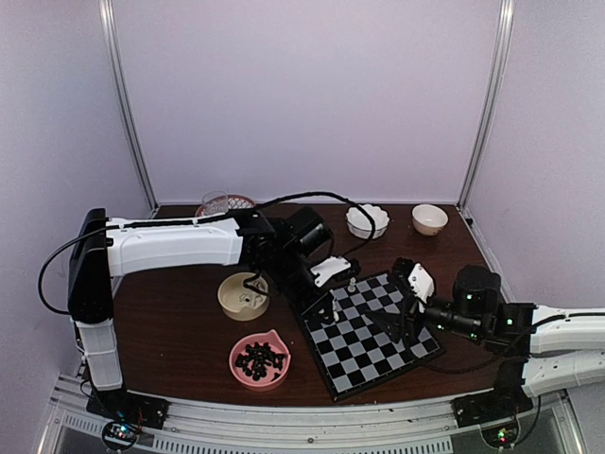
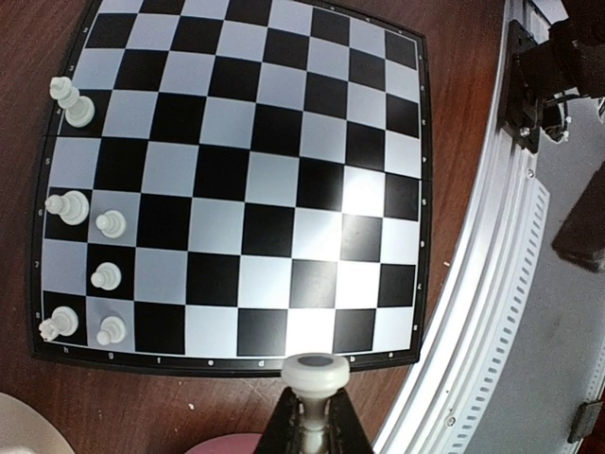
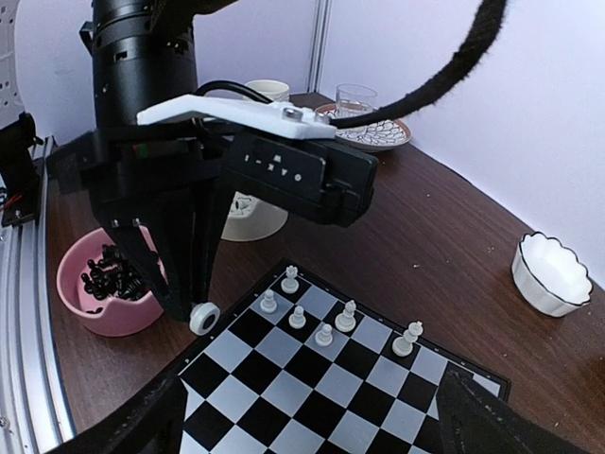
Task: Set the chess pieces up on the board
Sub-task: Pass from the left arm to the right, then pass from the right arm to the left
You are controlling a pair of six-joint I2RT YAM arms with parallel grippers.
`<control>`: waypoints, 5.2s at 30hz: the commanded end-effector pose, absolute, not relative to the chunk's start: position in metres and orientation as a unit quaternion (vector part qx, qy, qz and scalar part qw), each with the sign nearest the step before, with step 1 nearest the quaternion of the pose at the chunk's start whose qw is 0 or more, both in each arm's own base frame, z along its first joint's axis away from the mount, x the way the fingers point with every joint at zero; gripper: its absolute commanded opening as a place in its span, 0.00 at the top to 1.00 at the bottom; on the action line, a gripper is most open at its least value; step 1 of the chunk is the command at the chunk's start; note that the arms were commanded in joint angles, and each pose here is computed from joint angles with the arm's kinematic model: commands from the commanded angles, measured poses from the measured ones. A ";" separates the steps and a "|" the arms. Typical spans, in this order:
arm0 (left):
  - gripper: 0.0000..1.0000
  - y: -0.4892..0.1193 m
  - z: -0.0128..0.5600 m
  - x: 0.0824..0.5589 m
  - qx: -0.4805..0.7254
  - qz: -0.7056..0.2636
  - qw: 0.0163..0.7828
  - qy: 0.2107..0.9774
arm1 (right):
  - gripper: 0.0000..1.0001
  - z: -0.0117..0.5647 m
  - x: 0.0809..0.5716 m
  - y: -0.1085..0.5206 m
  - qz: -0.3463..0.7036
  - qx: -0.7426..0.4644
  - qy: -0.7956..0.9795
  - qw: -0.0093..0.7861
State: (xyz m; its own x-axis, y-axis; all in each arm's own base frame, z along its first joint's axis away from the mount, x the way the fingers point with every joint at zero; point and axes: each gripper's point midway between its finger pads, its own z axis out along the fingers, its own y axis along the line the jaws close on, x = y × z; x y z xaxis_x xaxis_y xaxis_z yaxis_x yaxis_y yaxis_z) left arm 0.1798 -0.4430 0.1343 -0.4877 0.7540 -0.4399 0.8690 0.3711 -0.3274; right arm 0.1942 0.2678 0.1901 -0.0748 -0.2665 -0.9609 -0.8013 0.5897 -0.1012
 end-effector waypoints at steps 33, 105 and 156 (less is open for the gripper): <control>0.97 -0.454 0.133 0.146 0.503 -0.334 0.024 0.797 | 0.44 0.149 0.159 0.351 0.043 -0.577 0.593 0.560; 0.56 -0.420 0.232 0.186 0.442 -0.443 0.435 0.647 | 0.98 0.190 0.172 0.342 0.223 -0.430 0.660 0.575; 1.00 -0.450 0.206 0.178 0.466 -0.446 0.365 0.672 | 0.83 0.184 0.177 0.338 0.210 -0.423 0.667 0.576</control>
State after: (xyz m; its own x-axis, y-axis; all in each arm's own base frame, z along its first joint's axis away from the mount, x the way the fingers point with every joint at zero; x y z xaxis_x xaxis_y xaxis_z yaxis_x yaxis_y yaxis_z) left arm 0.1740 -0.4442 0.2011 -0.3043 0.3062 -0.9020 0.9503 0.1636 -0.2651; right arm 0.1760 0.3400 0.1815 0.0197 -0.3399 -0.9403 -0.8152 0.5389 -0.2119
